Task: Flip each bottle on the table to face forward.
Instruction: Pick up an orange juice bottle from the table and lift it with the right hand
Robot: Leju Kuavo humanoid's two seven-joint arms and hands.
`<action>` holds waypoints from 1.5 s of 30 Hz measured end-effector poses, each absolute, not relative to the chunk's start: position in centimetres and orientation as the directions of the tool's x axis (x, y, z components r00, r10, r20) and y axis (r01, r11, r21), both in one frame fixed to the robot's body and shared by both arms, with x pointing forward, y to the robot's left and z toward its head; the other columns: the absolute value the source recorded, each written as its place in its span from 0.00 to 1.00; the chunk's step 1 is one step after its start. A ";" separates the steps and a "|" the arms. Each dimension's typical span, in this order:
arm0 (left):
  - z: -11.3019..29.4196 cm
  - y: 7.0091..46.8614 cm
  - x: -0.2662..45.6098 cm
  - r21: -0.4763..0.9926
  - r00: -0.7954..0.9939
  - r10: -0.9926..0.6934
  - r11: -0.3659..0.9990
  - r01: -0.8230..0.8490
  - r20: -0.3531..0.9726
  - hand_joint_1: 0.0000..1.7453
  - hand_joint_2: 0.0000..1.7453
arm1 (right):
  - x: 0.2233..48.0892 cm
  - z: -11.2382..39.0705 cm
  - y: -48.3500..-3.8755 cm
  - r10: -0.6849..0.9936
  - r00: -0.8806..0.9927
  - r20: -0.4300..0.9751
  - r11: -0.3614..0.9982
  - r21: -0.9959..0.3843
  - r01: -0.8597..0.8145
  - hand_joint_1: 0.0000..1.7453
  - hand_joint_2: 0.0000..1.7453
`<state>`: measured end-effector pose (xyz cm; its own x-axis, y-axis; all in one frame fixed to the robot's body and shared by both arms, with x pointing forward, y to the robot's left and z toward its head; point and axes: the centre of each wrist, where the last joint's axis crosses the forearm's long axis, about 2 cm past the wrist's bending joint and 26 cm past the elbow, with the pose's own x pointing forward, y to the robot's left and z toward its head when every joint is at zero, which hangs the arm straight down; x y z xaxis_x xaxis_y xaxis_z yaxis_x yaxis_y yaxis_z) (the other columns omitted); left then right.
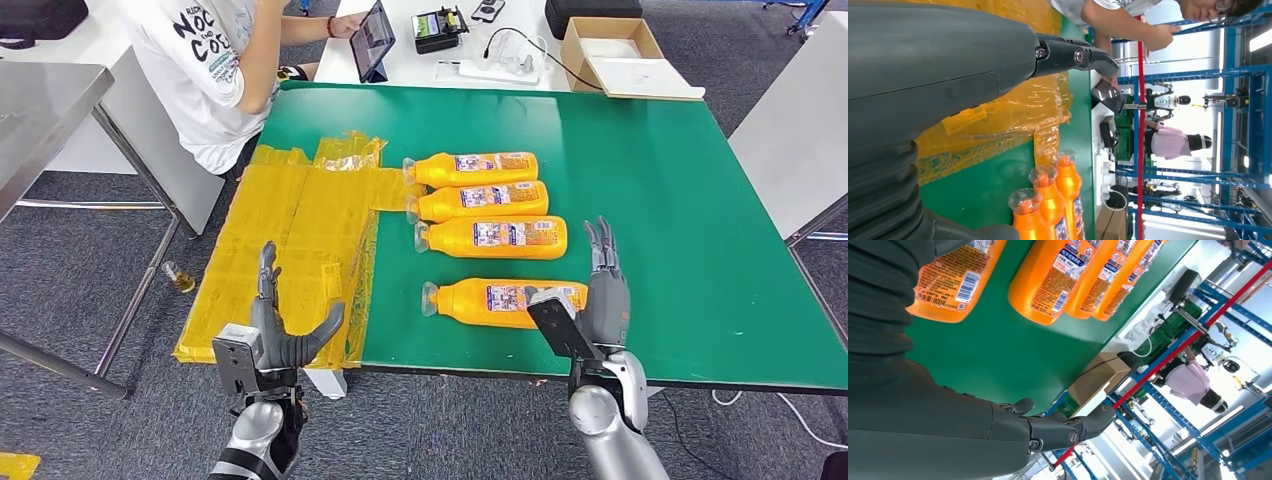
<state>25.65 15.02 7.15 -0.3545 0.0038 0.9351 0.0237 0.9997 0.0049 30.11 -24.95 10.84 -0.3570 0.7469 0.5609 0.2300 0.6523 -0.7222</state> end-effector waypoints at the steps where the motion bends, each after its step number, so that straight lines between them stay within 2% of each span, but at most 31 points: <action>1: 7.1 15.0 25.6 0.005 -0.353 0.004 1.000 0.024 0.935 0.00 1.00 | 30.1 10.8 -25.0 0.747 -0.356 0.561 0.652 -0.723 0.229 0.00 1.00; 6: 7.1 15.0 25.8 0.009 -0.351 0.003 0.999 0.033 0.936 0.00 1.00 | 30.2 10.7 -25.1 0.738 -0.353 0.575 0.660 -0.724 0.200 0.00 1.00; 10: 7.0 15.0 25.9 0.020 -0.350 -0.002 0.999 0.047 0.937 0.00 1.00 | 30.5 10.3 -25.2 0.701 -0.362 0.615 0.671 -0.740 0.044 0.00 1.00; 18: 6.9 15.1 26.4 0.036 -0.345 -0.011 0.997 0.064 0.939 0.00 1.00 | 33.2 9.2 -26.4 0.764 -0.320 0.560 0.515 -0.829 -0.221 0.00 1.00; 30: 6.6 15.1 26.8 0.045 -0.331 -0.018 0.996 0.072 0.943 0.00 1.00 | 36.1 8.8 -27.8 0.813 -0.295 0.502 0.378 -0.841 -0.388 0.00 1.00; 45: 5.6 15.1 26.6 0.050 -0.287 -0.027 0.996 0.075 0.957 0.00 1.00 | 38.1 10.0 -29.5 0.854 -0.286 0.434 0.264 -0.836 -0.480 0.00 1.00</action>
